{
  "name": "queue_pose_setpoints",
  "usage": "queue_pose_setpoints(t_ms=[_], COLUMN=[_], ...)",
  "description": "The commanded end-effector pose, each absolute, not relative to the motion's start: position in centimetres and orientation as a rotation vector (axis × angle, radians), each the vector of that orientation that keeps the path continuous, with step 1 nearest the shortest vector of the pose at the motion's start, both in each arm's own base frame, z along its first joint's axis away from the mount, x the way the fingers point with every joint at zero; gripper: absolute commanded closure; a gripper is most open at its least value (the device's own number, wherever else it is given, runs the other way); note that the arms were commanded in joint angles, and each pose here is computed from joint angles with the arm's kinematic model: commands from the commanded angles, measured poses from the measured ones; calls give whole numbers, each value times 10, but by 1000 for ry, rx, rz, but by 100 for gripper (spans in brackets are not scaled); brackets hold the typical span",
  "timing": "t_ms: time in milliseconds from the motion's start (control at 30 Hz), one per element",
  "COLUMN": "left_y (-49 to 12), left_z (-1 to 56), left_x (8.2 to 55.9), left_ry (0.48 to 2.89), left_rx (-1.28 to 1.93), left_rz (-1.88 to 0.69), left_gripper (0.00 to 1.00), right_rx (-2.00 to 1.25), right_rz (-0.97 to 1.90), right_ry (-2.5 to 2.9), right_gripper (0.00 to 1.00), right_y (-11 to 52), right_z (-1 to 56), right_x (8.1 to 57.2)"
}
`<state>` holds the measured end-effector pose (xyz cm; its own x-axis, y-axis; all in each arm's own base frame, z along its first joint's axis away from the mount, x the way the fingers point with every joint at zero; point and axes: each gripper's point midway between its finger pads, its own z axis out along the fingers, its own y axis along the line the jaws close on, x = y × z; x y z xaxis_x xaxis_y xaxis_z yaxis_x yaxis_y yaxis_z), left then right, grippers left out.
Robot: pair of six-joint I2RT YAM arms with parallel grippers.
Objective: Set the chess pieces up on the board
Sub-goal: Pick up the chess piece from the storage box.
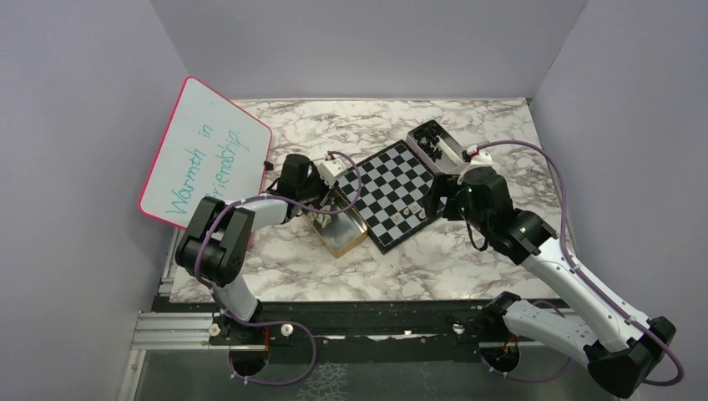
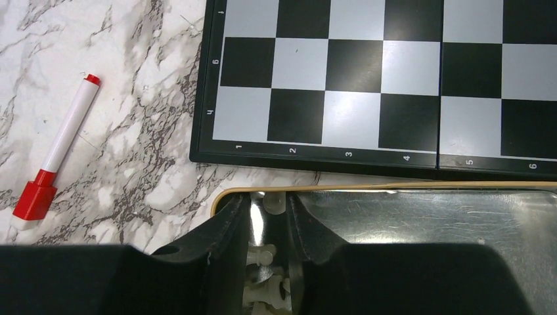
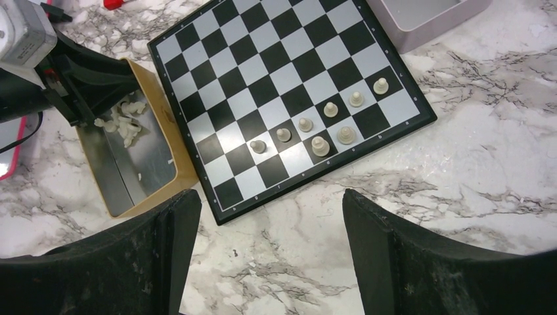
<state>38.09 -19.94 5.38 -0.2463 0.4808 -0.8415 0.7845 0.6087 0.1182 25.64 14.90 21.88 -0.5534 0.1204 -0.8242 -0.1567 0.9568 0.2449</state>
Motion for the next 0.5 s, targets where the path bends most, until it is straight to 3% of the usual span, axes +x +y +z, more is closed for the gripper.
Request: queue_pose_setpoints(t_ms=[0,467], left_y=[-203,-209], left_z=[62,64], left_x=[395,393], left_ry=[1848,1805], left_rx=[1014,1072], left_rz=[-387,-399], left_gripper=[73,80], right_rx=[-22,-25], right_rz=[338,330], right_ry=[2105,2114], right_gripper=[16,16], right_y=[146,146], right_z=[229,225], right_x=[259,260])
